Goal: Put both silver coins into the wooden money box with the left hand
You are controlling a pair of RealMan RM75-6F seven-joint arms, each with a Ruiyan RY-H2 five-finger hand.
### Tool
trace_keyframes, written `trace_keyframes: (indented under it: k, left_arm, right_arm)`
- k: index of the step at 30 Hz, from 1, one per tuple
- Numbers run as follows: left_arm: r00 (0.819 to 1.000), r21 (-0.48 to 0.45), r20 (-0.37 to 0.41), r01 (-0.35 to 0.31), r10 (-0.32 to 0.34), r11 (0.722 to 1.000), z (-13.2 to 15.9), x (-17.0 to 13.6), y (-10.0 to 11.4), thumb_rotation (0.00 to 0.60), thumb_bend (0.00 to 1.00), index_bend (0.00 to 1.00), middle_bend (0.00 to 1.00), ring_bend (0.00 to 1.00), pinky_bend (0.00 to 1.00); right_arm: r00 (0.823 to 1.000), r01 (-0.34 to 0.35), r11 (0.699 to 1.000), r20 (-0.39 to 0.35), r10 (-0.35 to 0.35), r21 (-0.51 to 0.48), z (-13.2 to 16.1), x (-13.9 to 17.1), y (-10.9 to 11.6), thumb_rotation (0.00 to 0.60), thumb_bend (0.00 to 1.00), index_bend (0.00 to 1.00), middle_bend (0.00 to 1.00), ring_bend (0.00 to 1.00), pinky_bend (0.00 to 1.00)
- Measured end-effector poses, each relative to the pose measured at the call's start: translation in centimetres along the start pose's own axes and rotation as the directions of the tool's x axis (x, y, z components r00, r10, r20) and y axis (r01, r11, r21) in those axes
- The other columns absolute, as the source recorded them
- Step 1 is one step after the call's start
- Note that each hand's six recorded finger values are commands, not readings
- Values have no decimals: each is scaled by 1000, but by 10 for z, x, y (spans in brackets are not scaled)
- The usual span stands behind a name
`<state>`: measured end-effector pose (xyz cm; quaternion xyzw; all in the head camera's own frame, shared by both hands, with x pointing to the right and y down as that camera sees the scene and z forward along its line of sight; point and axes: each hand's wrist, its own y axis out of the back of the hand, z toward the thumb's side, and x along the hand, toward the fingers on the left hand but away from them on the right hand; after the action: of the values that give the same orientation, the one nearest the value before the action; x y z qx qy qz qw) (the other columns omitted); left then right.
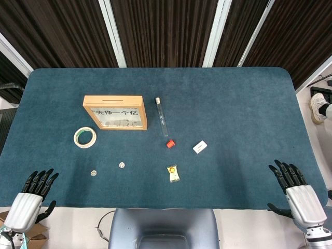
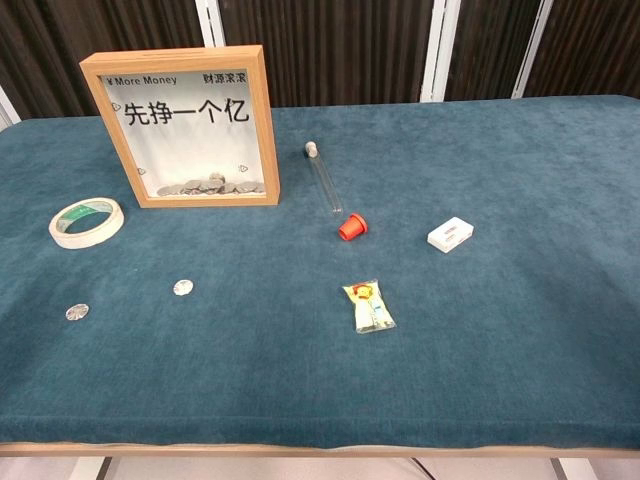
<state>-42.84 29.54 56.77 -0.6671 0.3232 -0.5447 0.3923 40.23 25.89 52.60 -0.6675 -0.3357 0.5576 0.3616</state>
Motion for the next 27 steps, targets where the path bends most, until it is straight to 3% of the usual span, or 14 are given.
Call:
trace_keyframes:
  k: [4,6,7,8,9,10,11,13,14,16,22,27]
  left_arm:
    - [1000,-17,9,-4,4,1000,1,3,-1,600,367,0,0,0,0]
    - [1000,-31,22,0,1,1000,3,5,-3,600,367,0,21,23,65]
    - [999,-43,33,2,-1,999,5,6,-4,600,367,4,89,101,226]
    - [999,-54,42,5,-2,999,7,7,-5,600,367,23,257,279,519]
    - [999,-69,52,7,-3,998,8,9,-7,600,367,43,398,423,697]
    - [998,-92,65,9,-3,996,11,11,-9,600,367,89,613,632,890]
    - [997,-113,72,10,-2,994,12,12,-11,600,367,157,808,814,980]
    - [997,-171,83,6,9,985,16,17,-19,600,368,295,971,968,1000]
    - [996,-195,82,-1,18,981,18,20,-23,600,367,380,1000,999,1000]
    - [997,-231,73,-18,36,973,21,27,-35,600,366,450,1000,1000,1000]
    - [1000,-273,-4,-14,13,962,28,46,-73,600,365,507,1000,1000,1000]
    - [998,-233,-50,-37,26,972,40,57,-83,600,372,502,1000,1000,1000]
  right_arm:
    - [1000,-4,1000,3,4,-6,-1,2,0,600,96,0,0,0,0]
    - [1000,-1,1000,2,1,-13,0,2,1,600,96,0,0,0,0]
    - [1000,3,1000,1,-3,-14,0,3,1,600,96,0,0,0,0]
    - [1000,6,1000,1,-6,-13,-1,3,2,600,96,0,0,0,0]
    - [1000,4,1000,1,-4,-12,-1,4,2,600,96,0,0,0,0]
    - [1000,1,1000,1,-1,-15,-1,4,1,600,96,0,0,0,0]
    - [1000,-1,1000,1,1,-21,-1,4,1,600,96,0,0,0,0]
    - [1000,2,999,1,-2,-32,-2,4,2,600,96,0,0,0,0]
    - [1000,5,999,4,-4,-36,-3,4,3,600,96,0,0,0,0]
    - [1000,9,999,9,-9,-40,-5,4,4,600,96,0,0,0,0]
    - [1000,10,999,12,-9,-38,-4,3,3,600,96,0,0,0,0]
    - [1000,1,999,3,-1,-33,-1,2,1,600,96,0,0,0,0]
